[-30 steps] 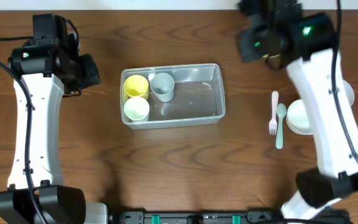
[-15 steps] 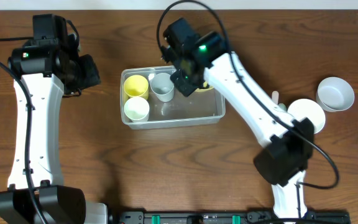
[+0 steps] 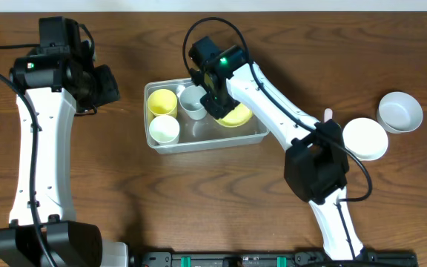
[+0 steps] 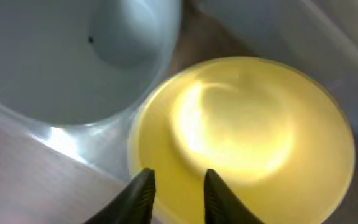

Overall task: Pack container
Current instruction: 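Carry the yellow bowl into the container's right side and release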

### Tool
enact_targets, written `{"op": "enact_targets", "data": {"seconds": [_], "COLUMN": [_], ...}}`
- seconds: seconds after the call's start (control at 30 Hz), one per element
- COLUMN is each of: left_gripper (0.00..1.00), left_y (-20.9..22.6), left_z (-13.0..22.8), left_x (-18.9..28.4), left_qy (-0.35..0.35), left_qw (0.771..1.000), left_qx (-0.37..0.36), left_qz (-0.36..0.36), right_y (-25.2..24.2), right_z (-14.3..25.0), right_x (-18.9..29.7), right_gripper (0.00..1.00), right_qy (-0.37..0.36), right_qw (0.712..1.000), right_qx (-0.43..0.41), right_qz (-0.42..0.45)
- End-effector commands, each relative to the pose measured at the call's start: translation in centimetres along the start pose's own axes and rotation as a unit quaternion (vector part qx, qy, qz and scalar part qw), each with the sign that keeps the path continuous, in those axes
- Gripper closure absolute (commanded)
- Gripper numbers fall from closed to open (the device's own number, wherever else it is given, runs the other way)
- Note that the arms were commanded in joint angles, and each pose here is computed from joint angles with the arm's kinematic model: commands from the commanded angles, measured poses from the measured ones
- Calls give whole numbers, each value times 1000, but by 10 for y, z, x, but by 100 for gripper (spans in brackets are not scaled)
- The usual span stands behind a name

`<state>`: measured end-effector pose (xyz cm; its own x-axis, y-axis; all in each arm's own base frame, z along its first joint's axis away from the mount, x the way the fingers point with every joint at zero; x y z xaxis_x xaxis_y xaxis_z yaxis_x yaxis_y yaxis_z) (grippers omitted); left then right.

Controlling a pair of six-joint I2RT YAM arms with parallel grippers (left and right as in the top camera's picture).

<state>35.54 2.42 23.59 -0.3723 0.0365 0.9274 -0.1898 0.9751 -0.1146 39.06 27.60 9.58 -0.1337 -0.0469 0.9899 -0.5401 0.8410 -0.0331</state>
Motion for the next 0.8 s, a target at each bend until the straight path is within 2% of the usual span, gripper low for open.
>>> {"op": "enact_targets", "data": {"seconds": [0.0,0.17,0.37,0.43,0.57,0.63,0.7,0.77], "left_gripper": [53,53,54,54,54,54,54,54], "left_y": [0,0,0,0,0,0,0,0], "left_z": [1,1,1,1,1,1,2,3], "left_x": [-3,-3,-3,-3,-3,-3,-3,-3], "left_qy": [4,4,4,4,5,5,6,8], "left_qw": [1000,1000,1000,1000,1000,1000,1000,1000], "left_qx": [1,1,1,1,1,1,1,2], "left_qz": [1,1,1,1,1,1,1,1], "right_y": [-11,-23,-86,-112,-176,-204,-228,-244], "right_z": [-2,4,11,22,68,97,127,150], "right_x": [1,21,127,165,224,236,238,230], "right_gripper": [67,69,64,62,49,44,43,39], "right_qy": [-4,-3,-110,-151,-199,-195,-172,-140], "right_qw": [1000,1000,983,968,918,891,867,855], "right_qx": [-11,-25,-140,-194,-337,-404,-460,-493], "right_qz": [5,11,51,54,67,75,81,83]}}
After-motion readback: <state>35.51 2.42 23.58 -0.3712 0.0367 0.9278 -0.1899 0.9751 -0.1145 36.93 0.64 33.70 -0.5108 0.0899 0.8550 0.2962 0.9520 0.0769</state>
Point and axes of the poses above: each gripper's point midway between its finger pads, its own x axis back along the fingers, its own y axis along the line the jaws close on, z = x × y, the point moved 2 cm from there along x, back along the fingers, and after that the axes turned 7 degrees about -x, right-handed, at the moved point
